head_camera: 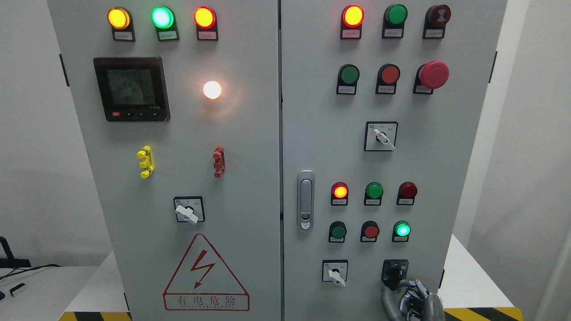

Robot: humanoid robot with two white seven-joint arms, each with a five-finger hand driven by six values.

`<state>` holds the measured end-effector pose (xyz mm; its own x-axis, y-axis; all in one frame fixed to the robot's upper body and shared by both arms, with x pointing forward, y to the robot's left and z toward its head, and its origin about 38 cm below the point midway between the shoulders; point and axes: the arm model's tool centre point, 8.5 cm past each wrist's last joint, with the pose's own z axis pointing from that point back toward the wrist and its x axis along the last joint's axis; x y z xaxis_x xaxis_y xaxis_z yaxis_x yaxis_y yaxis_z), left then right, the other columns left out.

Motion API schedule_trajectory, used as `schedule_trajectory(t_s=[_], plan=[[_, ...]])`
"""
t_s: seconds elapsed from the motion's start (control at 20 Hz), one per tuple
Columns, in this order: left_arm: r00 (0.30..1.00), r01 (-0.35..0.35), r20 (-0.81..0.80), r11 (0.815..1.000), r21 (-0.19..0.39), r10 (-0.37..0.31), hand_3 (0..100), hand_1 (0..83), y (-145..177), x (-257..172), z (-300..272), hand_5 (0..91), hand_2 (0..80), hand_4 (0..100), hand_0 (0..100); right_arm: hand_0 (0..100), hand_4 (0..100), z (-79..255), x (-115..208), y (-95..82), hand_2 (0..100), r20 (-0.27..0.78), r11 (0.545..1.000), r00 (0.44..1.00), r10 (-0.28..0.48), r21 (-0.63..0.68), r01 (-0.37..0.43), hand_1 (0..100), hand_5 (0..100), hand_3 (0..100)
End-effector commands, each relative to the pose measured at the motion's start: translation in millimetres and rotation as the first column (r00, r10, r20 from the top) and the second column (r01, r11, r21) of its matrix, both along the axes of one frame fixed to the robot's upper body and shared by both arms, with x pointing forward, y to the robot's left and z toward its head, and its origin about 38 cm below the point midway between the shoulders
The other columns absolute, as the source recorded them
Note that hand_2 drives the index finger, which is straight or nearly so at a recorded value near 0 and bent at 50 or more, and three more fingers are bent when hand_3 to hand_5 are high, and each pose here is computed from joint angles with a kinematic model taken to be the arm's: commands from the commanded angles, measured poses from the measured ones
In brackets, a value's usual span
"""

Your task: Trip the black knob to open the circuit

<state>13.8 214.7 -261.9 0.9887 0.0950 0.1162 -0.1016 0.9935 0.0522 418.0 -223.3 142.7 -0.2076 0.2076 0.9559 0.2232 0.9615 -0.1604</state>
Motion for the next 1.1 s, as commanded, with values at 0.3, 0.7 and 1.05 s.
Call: schedule_trajectory(t_s=[0.3,0.7,1.05], plan=[[1.000,-0.005,0.000,1.000,0.000,0.005,0,38.9,-0.1,0.0,0.0,0.0,0.0,0,12,41,100,0.9,-0.3,-0.8,50,0.004,1.000,1.000,-0.011,0.002,0.011,73,100,95],[1.000,-0.005,0.000,1.000,0.000,0.005,0,38.9,-0.1,0.0,0.0,0.0,0.0,0,12,41,100,2.1,0.4,-0.7,50,0.007,1.000,1.000,-0.010,0.004,0.010,73,100,95],[1.000,-0.005,0.000,1.000,0.000,0.005,0,38.9,-0.1,0.0,0.0,0.0,0.0,0,12,41,100,2.2,0.4,-0.7,51,0.007,1.000,1.000,-0.010,0.002,0.010,73,100,95]])
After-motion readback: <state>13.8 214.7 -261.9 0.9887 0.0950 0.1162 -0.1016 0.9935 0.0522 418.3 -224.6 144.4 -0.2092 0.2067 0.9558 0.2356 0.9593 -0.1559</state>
